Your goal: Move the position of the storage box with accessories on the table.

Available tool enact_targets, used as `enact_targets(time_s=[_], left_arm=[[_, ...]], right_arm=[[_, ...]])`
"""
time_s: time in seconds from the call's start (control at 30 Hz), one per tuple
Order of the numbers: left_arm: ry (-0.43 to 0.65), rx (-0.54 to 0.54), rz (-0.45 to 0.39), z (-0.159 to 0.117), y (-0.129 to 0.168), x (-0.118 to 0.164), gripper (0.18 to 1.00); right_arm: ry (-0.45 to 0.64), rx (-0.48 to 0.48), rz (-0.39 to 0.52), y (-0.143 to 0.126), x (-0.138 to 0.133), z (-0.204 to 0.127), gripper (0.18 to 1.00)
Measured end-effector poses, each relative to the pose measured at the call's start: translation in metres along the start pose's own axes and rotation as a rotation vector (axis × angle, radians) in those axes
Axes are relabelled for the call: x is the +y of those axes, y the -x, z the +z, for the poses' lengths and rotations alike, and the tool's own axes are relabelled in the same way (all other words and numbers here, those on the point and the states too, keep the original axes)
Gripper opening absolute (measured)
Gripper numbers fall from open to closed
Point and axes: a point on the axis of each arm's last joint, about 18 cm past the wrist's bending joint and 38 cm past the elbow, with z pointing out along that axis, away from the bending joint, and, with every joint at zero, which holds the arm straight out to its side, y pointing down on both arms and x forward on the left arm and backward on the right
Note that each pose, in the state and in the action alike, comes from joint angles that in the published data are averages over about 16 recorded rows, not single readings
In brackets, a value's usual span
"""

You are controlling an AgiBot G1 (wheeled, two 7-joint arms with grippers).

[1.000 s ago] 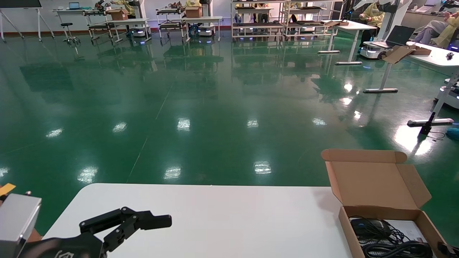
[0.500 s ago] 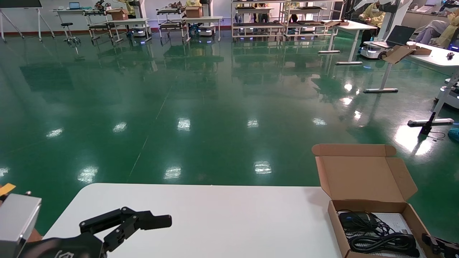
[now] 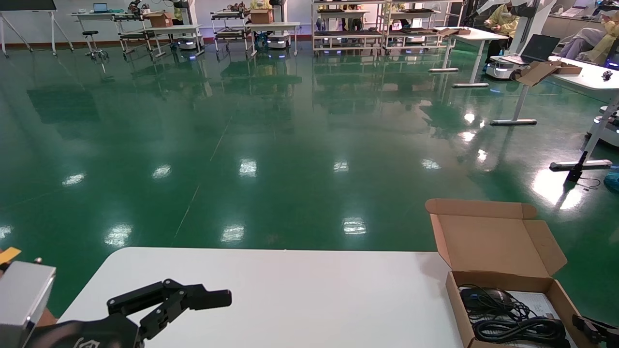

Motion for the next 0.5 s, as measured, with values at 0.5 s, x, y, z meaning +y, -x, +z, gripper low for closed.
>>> enact_targets(time_s=[0.5], left_arm=[[0.0,0.0,0.0,0.0,0.0,0.0,1.0]], right_arm=[[-0.055,-0.038,0.024,0.001,-0.026,-0.009,0.453]])
